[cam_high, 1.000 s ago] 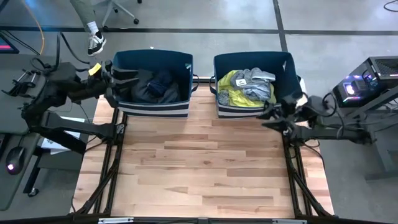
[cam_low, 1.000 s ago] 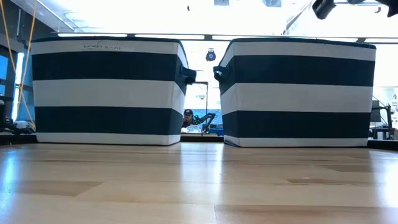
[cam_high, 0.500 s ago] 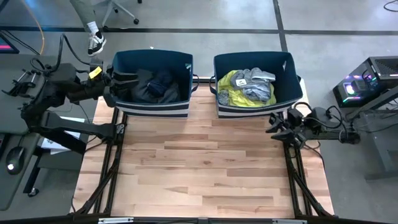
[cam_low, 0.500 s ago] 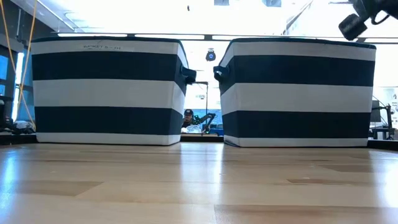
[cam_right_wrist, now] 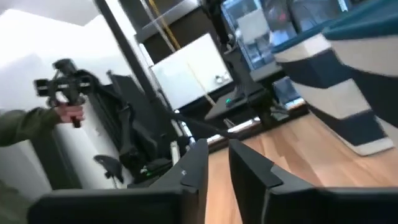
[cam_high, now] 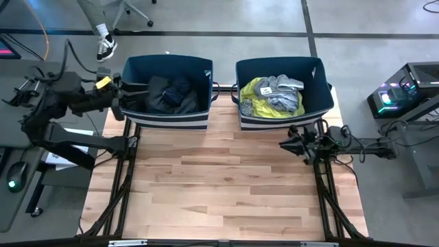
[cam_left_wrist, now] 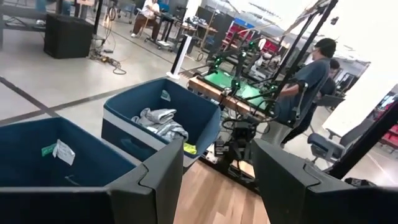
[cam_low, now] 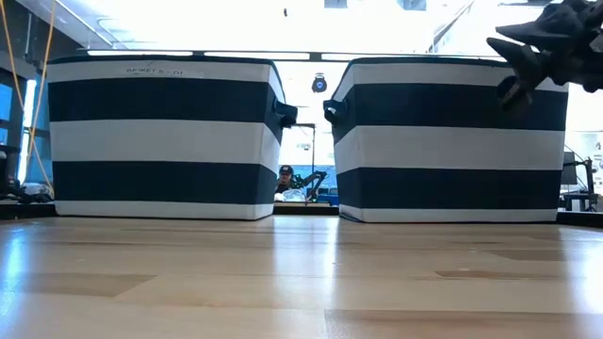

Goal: Sort clothes
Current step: Return to Home Position

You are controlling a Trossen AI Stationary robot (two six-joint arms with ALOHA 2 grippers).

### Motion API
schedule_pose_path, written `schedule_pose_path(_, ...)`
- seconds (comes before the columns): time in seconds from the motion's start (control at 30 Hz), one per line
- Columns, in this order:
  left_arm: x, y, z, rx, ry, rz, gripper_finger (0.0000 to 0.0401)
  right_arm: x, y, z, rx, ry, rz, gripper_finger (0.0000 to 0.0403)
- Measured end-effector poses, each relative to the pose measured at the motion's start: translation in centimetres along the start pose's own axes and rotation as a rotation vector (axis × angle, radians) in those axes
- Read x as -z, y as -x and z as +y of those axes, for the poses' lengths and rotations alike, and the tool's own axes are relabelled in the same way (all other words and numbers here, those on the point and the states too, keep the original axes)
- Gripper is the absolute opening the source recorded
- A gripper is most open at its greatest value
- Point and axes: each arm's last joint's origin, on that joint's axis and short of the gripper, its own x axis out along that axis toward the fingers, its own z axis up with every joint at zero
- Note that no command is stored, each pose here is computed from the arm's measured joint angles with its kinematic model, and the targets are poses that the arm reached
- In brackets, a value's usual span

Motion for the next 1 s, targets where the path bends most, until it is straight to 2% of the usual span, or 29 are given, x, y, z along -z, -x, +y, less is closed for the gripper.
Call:
schedule_pose_path(0.17,0.0,1.9,0.4,0.031,-0.025,-0.005,0.017,-0.1,-0.1,-0.1,0.035,-0.019,0.0,0.0031)
schedule_pose_path(0.43,2.0,5.7,2.0,0.11,-0.191,-0.028,0.017,0.2,0.0,-0.2,0.048,-0.022,0.025,0.0028)
schedule_pose_path(0.6,4.9,7.8,3.6,0.189,-0.234,-0.078,0.017,0.3,0.0,-0.3,0.054,-0.024,0.039,0.0028)
schedule_pose_path(0.77,9.0,8.9,5.5,0.239,-0.26,-0.13,0.017,0.5,0.0,-0.4,0.063,-0.027,0.058,0.0028)
schedule_pose_path(0.9,12.7,9.1,7.2,0.248,-0.251,-0.168,0.017,0.5,0.0,-0.4,0.066,-0.028,0.063,0.0028)
schedule_pose_path(0.97,13.8,7.6,7.3,0.236,-0.257,-0.133,0.017,0.6,0.0,-0.4,0.067,-0.028,0.065,0.0028)
schedule_pose_path(1.0,14.6,7.1,7.5,0.225,-0.277,-0.071,0.017,0.6,0.0,-0.4,0.067,-0.028,0.067,0.0028)
